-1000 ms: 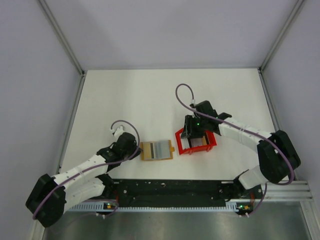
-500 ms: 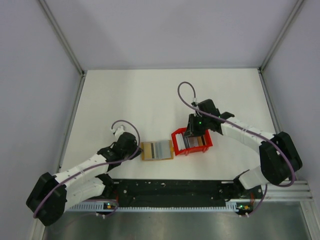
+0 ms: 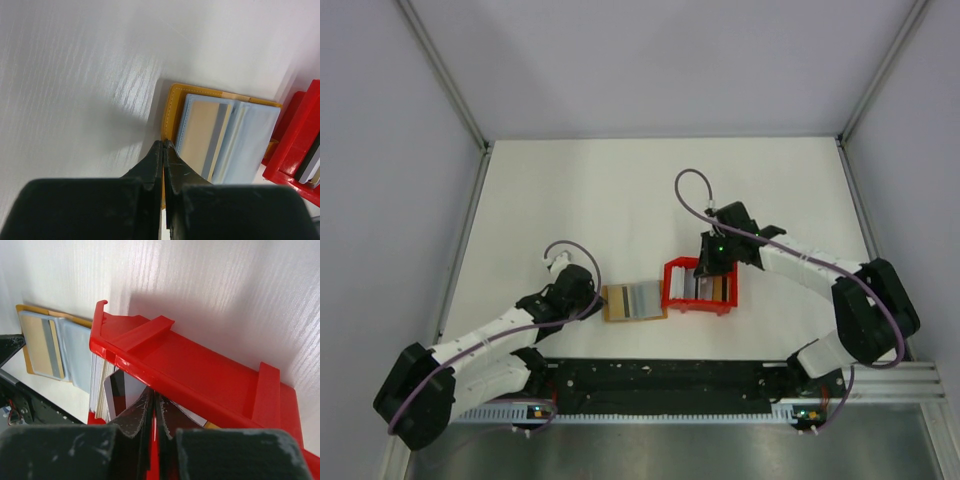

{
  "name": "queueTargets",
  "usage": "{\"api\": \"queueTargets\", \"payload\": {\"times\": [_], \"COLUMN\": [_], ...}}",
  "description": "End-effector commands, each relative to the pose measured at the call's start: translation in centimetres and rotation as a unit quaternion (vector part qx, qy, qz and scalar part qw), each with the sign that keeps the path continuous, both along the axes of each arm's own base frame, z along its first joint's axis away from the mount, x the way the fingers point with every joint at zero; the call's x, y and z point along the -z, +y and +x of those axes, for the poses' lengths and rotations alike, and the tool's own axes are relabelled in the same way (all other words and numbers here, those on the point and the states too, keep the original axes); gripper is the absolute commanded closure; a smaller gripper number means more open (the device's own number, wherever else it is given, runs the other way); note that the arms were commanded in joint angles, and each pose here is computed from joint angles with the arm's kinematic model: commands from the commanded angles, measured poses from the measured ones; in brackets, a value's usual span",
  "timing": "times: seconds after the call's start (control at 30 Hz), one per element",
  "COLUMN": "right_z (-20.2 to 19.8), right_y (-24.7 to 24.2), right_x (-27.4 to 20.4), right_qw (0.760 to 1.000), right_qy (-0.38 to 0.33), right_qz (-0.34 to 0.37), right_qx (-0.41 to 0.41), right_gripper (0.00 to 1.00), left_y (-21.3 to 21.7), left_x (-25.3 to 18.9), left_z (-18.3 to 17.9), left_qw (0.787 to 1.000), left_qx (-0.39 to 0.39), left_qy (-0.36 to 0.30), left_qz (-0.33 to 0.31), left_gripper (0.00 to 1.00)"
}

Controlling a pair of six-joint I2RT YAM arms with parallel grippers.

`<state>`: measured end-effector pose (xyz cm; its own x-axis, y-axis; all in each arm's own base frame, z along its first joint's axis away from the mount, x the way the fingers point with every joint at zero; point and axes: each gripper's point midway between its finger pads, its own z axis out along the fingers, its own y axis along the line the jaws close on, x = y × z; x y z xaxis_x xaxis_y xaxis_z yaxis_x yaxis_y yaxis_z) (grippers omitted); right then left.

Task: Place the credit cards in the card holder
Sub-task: Pick up the credit card from the storage box.

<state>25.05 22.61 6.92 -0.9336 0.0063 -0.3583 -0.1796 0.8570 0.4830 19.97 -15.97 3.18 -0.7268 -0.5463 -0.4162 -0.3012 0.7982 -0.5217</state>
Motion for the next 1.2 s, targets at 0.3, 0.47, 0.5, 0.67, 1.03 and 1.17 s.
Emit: {"api": "queueTargets", "payload": {"times": [0.3, 0.47, 0.5, 0.67, 1.03, 1.17], "right_z": [-1.1, -1.9, -2.1, -2.2, 0.1, -0.3], "right_y": [0.8, 0.8, 0.9, 0.9, -0.5, 0.2], "right_x": [1.5, 1.6, 1.6, 1.3, -6.5, -8.4], "right_qw": [0.999, 0.999, 0.999, 0.999, 0.991, 0.991], "right_qy": [-0.01, -0.008, -0.006, -0.01, -0.122, -0.13], "right_qz": [-0.037, -0.039, -0.038, -0.043, -0.047, -0.015], "right_qx": [-0.006, -0.011, -0.013, -0.008, 0.015, 0.013], "right_gripper": [0.87, 0.82, 0.82, 0.96, 1.0, 1.0], "left_y": [-0.3, -0.4, -0.4, -0.4, -0.3, -0.3], "left_x": [-0.4, -0.3, -0.2, -0.2, -0.4, -0.5], "left_z": [0.5, 0.5, 0.5, 0.4, 0.3, 0.2], "left_qw": [1.0, 1.0, 1.0, 1.0, 1.0, 1.0], "left_qx": [0.006, 0.008, 0.008, 0.009, 0.009, 0.013], "left_qy": [-0.014, -0.014, -0.014, -0.013, -0.013, -0.013], "left_qz": [-0.005, -0.009, -0.009, -0.008, -0.006, -0.006], "left_gripper": [1.0, 1.0, 1.0, 1.0, 1.0, 1.0]}}
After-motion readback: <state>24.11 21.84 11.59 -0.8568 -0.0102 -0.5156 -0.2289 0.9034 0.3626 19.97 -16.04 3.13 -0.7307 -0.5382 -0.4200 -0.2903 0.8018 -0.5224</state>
